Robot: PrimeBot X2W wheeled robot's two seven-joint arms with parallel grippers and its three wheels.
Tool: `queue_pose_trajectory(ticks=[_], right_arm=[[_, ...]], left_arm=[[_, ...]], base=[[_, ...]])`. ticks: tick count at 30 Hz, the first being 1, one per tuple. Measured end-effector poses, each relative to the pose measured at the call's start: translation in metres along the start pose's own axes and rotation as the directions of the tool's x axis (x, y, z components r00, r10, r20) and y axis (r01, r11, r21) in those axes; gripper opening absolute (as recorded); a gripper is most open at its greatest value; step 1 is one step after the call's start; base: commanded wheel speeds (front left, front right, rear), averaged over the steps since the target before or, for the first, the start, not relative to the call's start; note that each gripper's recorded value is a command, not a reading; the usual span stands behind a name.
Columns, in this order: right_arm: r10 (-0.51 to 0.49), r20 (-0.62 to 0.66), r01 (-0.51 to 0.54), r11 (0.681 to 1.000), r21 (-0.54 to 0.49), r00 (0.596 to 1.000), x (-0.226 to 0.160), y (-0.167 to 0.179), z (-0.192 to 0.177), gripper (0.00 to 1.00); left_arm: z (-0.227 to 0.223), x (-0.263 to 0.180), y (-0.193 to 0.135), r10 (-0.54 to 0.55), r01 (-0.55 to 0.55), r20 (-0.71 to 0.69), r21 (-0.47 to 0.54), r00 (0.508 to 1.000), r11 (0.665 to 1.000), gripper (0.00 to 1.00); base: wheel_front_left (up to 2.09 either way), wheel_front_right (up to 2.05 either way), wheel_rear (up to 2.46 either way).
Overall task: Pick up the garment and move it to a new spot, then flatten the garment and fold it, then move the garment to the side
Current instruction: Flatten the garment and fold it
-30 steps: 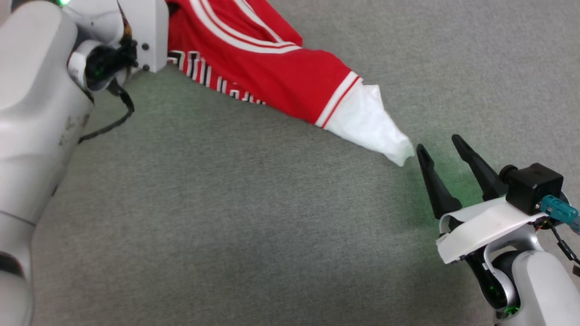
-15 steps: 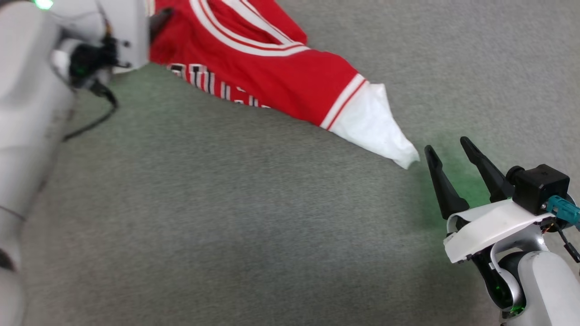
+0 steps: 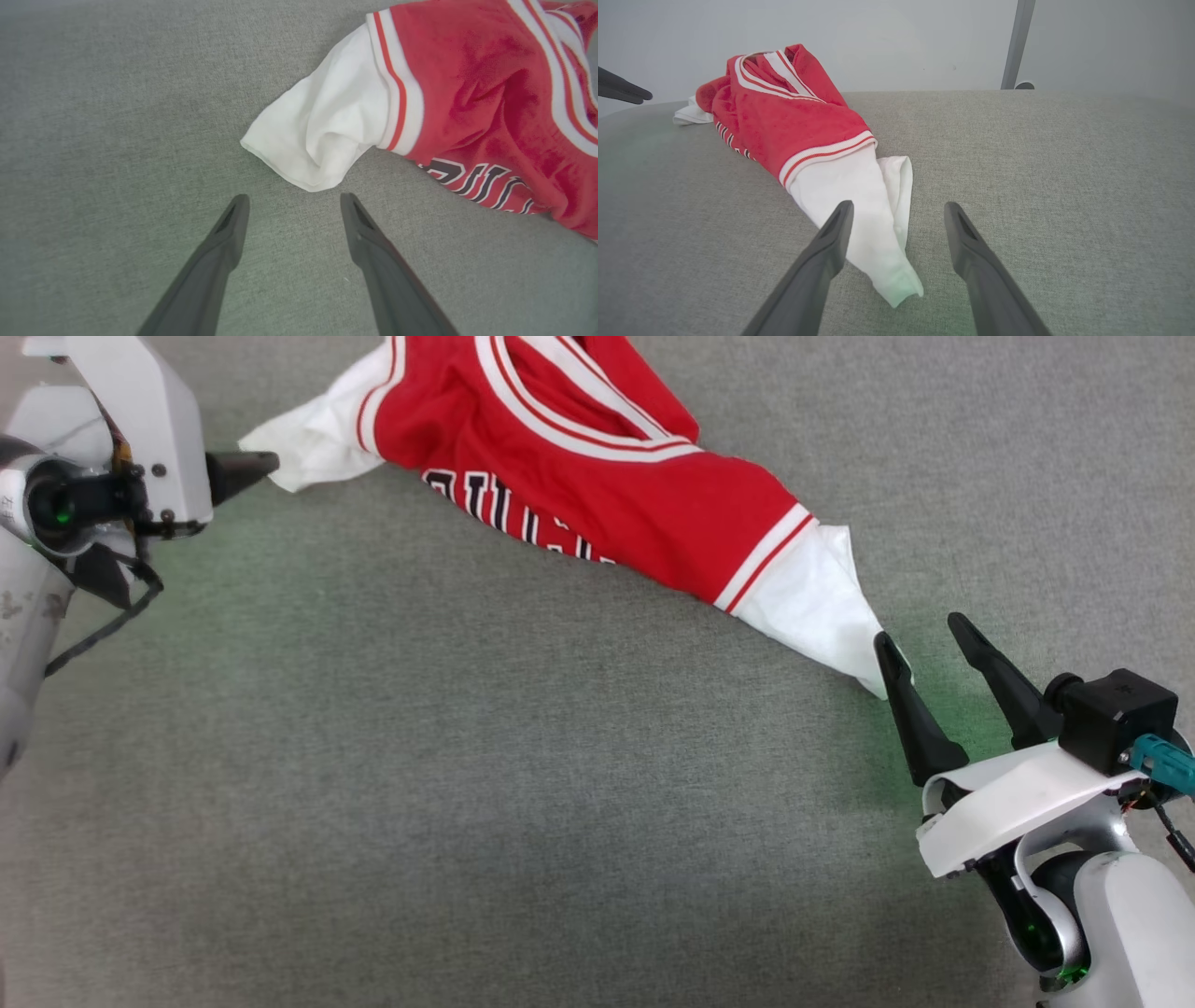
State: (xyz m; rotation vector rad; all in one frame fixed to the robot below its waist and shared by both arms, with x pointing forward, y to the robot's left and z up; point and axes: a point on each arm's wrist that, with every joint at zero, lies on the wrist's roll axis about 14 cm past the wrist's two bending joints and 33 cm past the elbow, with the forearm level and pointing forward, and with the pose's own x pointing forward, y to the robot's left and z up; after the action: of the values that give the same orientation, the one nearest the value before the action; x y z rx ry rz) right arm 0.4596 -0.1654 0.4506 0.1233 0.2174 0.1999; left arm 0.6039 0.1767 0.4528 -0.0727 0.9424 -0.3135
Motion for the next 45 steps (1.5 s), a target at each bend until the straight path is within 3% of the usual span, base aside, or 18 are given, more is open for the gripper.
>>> queue_pose_trajectory(ticks=[17,18,19,20,21,22,23,34,45], right_arm=[[-0.050,-0.042,0.050,0.999,-0.015,0.998,-0.003,-0.019,-0.014,1.00],[-0.050,-0.044,0.050,0.999,-0.017,0.998,-0.003,-0.018,-0.014,1.00],[-0.050,-0.044,0.050,0.999,-0.017,0.998,-0.003,-0.018,-0.014,1.00],[-0.050,-0.043,0.050,0.999,-0.017,0.998,-0.003,-0.018,-0.014,1.00],[-0.050,-0.042,0.050,0.999,-0.018,0.998,-0.003,-0.018,-0.013,1.00],[-0.050,-0.040,0.050,0.999,-0.018,0.998,-0.003,-0.018,-0.013,1.00],[-0.050,-0.040,0.050,0.999,-0.019,0.998,-0.003,-0.018,-0.012,1.00],[-0.044,-0.033,0.044,0.999,-0.014,0.998,-0.005,-0.014,-0.009,1.00],[0.015,-0.014,-0.016,1.000,-0.014,1.000,-0.006,0.007,0.003,1.00]], left_arm=[[-0.015,0.044,-0.011,-0.043,0.041,-0.043,-0.042,0.998,0.998,1.00],[-0.015,0.045,-0.011,-0.043,0.041,-0.038,-0.043,0.998,0.998,0.96],[-0.015,0.045,-0.011,-0.043,0.041,-0.039,-0.044,0.998,0.998,0.64],[-0.016,0.045,-0.012,-0.044,0.042,-0.041,-0.043,0.998,0.998,0.44],[-0.015,0.045,-0.012,-0.045,0.043,-0.039,-0.043,0.998,0.998,0.29],[-0.015,0.044,-0.013,-0.045,0.044,-0.034,-0.042,0.998,0.998,0.07],[-0.014,0.044,-0.013,-0.047,0.046,-0.031,-0.043,0.998,0.998,0.00],[-0.009,0.025,-0.011,-0.048,0.049,0.016,-0.054,0.999,0.997,0.00],[-0.027,-0.044,0.053,0.079,-0.075,0.070,-0.056,0.994,0.996,0.00]], base=[[0.00,0.00,0.00],[0.00,0.00,0.00],[0.00,0.00,0.00],[0.00,0.00,0.00],[0.00,0.00,0.00],[0.00,0.00,0.00],[0.00,0.00,0.00],[0.00,0.00,0.00],[0.00,0.00,0.00]])
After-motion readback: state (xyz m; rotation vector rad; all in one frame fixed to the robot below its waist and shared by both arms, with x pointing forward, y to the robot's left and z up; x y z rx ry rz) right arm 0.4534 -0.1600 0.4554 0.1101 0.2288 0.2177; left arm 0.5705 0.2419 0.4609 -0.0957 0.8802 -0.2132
